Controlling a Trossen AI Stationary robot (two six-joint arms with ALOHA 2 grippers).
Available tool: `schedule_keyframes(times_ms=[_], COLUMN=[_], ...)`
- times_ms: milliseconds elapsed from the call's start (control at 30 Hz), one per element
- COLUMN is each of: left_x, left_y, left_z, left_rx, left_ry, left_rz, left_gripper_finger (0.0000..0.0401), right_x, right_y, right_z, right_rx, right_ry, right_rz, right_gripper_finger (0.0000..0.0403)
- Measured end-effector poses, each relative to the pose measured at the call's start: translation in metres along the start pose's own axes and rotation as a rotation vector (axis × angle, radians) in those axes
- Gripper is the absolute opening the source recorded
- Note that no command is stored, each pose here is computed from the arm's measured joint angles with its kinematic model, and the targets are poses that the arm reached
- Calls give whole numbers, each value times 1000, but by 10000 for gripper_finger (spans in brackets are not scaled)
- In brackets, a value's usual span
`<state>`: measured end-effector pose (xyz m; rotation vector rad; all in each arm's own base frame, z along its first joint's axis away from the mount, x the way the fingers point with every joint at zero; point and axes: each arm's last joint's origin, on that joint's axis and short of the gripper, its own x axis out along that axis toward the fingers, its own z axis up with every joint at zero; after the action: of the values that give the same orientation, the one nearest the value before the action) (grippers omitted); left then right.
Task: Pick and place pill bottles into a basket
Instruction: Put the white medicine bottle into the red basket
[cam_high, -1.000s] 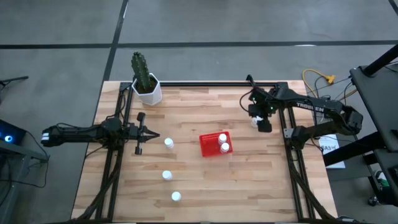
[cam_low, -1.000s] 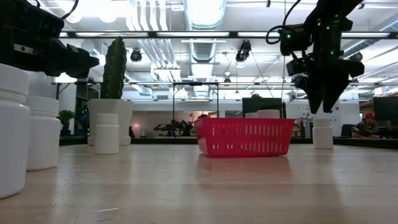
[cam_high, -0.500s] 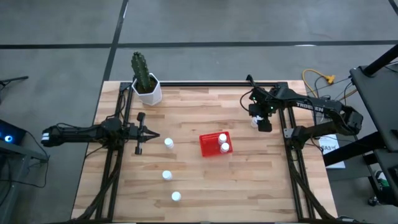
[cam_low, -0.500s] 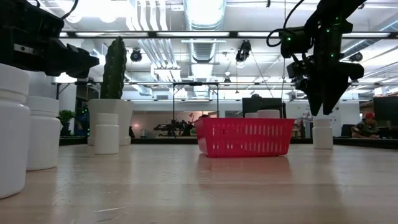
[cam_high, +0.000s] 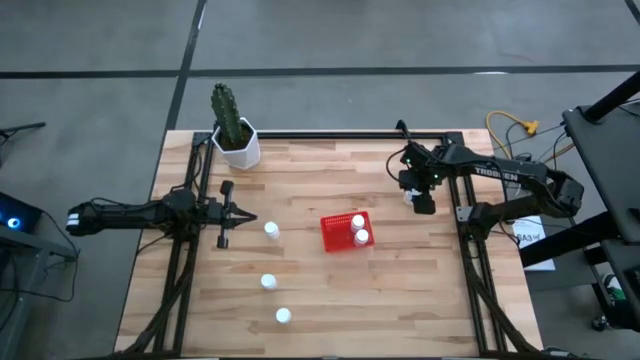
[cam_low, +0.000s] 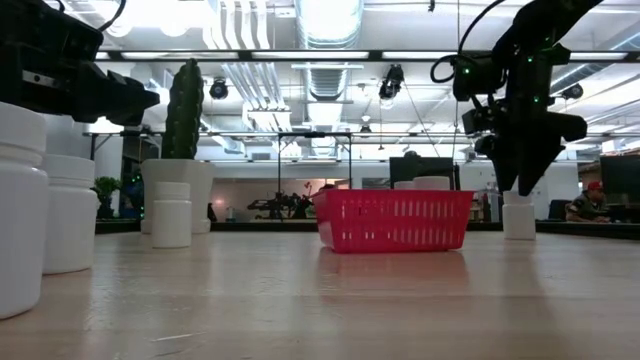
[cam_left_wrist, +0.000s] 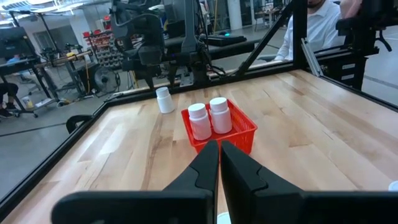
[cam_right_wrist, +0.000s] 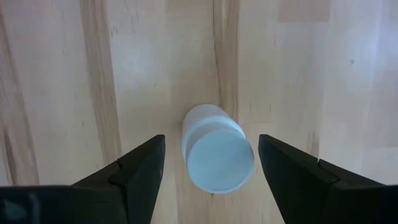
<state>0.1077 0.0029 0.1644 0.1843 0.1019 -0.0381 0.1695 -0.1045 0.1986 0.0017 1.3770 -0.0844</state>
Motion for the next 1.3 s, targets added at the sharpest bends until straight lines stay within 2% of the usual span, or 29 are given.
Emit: schedule_keyframes(times_ms=[433, 767, 1300], left_x=[0, 0, 0], left_y=[0, 0, 0], left_z=[0, 0, 0], left_rx=[0, 0, 0], left_ry=[0, 2, 2], left_rz=[0, 0, 0], left_gripper_finger=[0, 0, 0], right_x=[16, 21, 8], right_y=[-4, -6, -4], right_z=[5, 5, 11], right_rx=[6, 5, 46], right_ry=[54, 90, 33], right_rz=[22, 20, -8], right_gripper_finger=[225, 154, 147])
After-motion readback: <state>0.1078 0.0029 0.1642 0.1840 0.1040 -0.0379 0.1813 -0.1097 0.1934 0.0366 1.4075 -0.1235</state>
